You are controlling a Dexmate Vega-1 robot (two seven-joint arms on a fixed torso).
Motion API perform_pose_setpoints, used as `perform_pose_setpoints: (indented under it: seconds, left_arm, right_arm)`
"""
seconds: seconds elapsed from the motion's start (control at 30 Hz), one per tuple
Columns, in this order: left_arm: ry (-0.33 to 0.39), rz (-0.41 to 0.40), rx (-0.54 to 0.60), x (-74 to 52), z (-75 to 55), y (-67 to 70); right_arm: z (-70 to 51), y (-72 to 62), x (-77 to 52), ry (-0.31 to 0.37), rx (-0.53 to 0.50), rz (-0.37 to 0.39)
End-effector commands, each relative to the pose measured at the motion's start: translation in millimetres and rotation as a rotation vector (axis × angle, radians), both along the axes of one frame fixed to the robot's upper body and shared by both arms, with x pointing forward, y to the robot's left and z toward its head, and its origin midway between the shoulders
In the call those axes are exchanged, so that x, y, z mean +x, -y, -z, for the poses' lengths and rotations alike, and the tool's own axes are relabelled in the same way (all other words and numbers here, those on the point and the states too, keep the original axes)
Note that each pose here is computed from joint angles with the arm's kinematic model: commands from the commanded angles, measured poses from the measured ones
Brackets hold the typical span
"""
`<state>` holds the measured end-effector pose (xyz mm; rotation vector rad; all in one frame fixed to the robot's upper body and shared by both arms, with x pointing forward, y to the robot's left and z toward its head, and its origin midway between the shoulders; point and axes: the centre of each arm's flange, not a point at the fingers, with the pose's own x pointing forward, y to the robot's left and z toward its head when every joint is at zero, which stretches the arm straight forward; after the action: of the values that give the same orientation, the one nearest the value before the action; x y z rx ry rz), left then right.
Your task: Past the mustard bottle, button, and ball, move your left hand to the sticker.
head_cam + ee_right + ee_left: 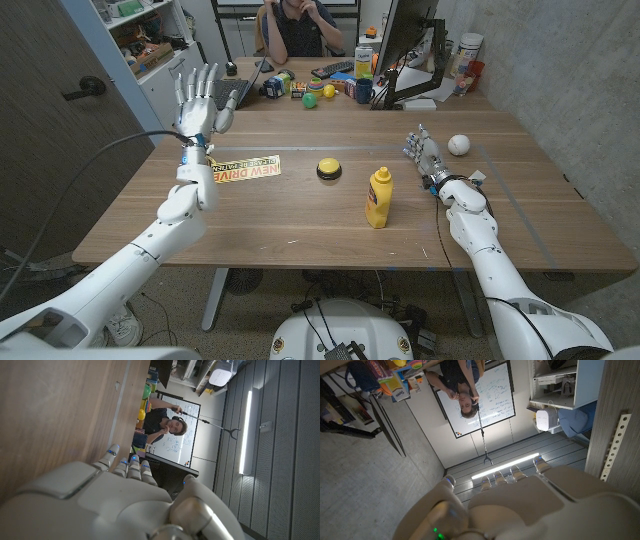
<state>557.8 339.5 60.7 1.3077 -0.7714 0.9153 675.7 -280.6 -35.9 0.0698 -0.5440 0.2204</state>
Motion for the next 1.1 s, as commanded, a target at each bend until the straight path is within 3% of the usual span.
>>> perform_pose_setpoints:
  seconds: [0.03,0.43,0.67,0.9,1.1]
  left_arm:
    - [-0.204,-0.136,0.043,19.0,2.6,-14.3]
    - [-0.383,-0.063,-0.068,52.0,29.3,-34.1]
    - [-0.518,-0.024,-0.124,67.4,37.8,-40.0]
    - [-0.629,0.014,-0.116,80.4,43.4,-37.5]
    - [-0.666,0.042,-0.102,85.0,49.7,-27.4]
  right_arm:
    - [1.6,-2.2,-0.7,-0.007,0.011,0.0]
    - [9.6,-0.1,-5.3,-0.02,0.04,0.01]
    - [8.8,-1.8,-6.0,-0.016,0.04,0.008]
    - [5.8,-4.4,-5.7,-0.006,0.037,0.002]
    - [5.4,-4.0,-5.6,-0.003,0.034,0.006]
